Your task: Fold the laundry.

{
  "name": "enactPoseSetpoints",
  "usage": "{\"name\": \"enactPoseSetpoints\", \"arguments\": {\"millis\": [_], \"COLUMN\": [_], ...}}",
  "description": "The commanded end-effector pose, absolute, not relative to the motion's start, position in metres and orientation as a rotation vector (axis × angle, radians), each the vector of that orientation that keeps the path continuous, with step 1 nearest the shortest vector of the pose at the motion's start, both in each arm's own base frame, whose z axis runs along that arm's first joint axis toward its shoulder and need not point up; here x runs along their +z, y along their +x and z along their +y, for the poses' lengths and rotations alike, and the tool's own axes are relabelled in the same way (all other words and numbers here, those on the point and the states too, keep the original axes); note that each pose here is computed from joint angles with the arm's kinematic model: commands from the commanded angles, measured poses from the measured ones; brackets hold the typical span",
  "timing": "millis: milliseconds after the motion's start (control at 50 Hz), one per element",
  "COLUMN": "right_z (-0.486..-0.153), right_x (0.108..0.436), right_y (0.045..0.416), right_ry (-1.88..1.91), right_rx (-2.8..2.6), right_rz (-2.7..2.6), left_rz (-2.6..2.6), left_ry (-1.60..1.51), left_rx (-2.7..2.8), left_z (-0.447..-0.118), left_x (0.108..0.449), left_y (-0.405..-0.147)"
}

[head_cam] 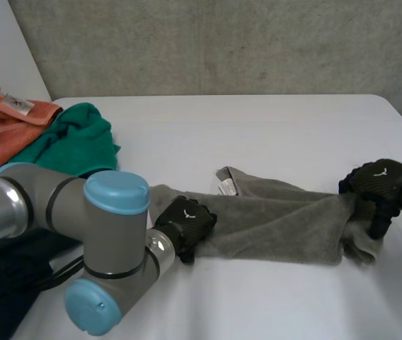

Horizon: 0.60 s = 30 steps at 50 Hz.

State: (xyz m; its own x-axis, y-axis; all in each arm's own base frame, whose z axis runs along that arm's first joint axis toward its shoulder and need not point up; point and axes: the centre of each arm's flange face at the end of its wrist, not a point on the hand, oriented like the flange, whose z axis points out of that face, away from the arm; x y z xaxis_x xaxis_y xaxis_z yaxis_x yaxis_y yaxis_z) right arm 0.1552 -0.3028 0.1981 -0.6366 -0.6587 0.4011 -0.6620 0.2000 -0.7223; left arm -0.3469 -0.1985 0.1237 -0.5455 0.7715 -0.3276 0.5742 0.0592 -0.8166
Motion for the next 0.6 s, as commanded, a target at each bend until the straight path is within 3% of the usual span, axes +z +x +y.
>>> {"name": "enactPoseSetpoints", "arguments": {"millis": [20,120,200,320,400,520,600], "right_z": [-0.308,-0.312,-0.310,-0.300,-0.285,-0.277,-0.285], "right_x": [0.187,0.193,0.207,0.266,0.327,0.375,0.373], "right_y": [0.158,0.154,0.152,0.152,0.155,0.164,0.182], "right_ry": [1.263,1.225,1.231,1.286,1.304,1.321,1.372], "right_rx": [1.546,1.583,1.613,1.714,1.844,2.013,2.075], "right_rz": [-2.608,-2.591,-2.540,-2.320,-2.096,-1.894,-1.855], "left_rz": [-2.165,-2.140,-2.114,-1.985,-1.863,-1.841,-1.947], "left_ry": [-1.371,-1.384,-1.361,-1.233,-1.070,-0.929,-0.843], "left_rx": [1.620,1.614,1.642,1.791,1.937,2.004,1.966], "left_z": [-0.216,-0.212,-0.211,-0.193,-0.177,-0.179,-0.201], "left_x": [0.124,0.123,0.142,0.231,0.303,0.344,0.340], "left_y": [-0.352,-0.356,-0.353,-0.336,-0.314,-0.293,-0.281]}}
